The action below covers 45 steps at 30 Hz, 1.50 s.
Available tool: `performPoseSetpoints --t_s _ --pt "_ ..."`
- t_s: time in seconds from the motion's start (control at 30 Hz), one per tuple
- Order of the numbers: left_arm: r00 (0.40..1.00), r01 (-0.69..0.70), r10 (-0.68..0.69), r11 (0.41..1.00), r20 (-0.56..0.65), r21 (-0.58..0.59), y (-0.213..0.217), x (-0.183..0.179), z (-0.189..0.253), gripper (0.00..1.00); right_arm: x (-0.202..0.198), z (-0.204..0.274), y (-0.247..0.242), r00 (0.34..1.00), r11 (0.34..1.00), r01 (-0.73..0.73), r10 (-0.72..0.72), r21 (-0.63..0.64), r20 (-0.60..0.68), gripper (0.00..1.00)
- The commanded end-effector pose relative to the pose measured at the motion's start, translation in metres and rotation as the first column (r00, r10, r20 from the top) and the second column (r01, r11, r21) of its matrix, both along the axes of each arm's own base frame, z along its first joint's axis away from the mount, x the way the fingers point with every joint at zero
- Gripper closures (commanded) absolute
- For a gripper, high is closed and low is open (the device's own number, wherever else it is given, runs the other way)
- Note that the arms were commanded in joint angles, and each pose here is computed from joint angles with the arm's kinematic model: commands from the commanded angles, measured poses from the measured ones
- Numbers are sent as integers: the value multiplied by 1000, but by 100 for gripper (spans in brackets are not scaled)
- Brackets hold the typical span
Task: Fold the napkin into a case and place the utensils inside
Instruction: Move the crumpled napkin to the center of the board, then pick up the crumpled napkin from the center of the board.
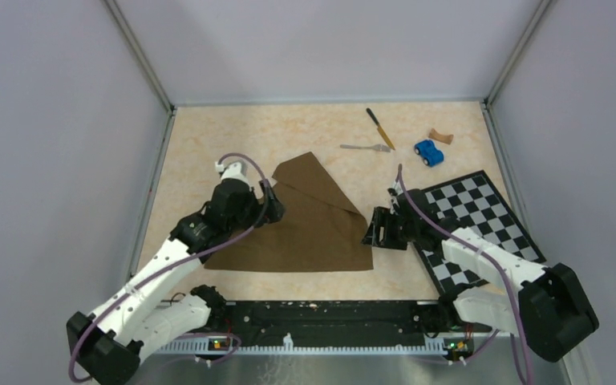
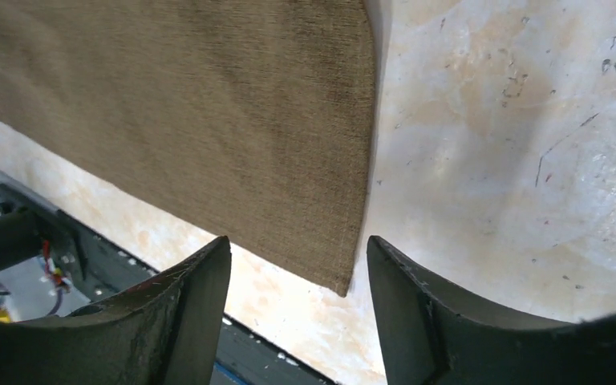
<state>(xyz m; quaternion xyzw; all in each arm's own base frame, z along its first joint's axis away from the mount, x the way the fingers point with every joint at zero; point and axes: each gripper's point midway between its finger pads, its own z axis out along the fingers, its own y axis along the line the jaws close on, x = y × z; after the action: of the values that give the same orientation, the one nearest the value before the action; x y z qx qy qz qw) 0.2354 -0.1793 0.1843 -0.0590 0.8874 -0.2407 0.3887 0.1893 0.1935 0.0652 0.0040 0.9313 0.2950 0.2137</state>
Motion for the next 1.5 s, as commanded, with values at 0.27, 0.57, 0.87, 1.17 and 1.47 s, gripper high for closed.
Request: performPoseSetpoints --t_s 0.27,0.57,0.87,1.17,1.47 --pt "895 -337 369 927 -249 162 81 -13 -115 1 18 -39 50 1000 998 -18 18 -62 -4 61" --pt "935 -114 120 993 -335 38 17 15 -141 1 77 -73 7 995 951 96 -91 -295 30 63" --pt "956 -170 198 975 -217 141 36 39 -90 1 75 -6 6 998 922 33 -9 -386 63 37" --pt "878 -416 441 895 -185 161 88 -1 -79 1 70 -5 -35 914 813 380 -403 -441 45 36" --pt "815 -469 520 851 -255 235 107 -29 -94 3 86 -21 -25 925 797 335 -379 -502 15 44"
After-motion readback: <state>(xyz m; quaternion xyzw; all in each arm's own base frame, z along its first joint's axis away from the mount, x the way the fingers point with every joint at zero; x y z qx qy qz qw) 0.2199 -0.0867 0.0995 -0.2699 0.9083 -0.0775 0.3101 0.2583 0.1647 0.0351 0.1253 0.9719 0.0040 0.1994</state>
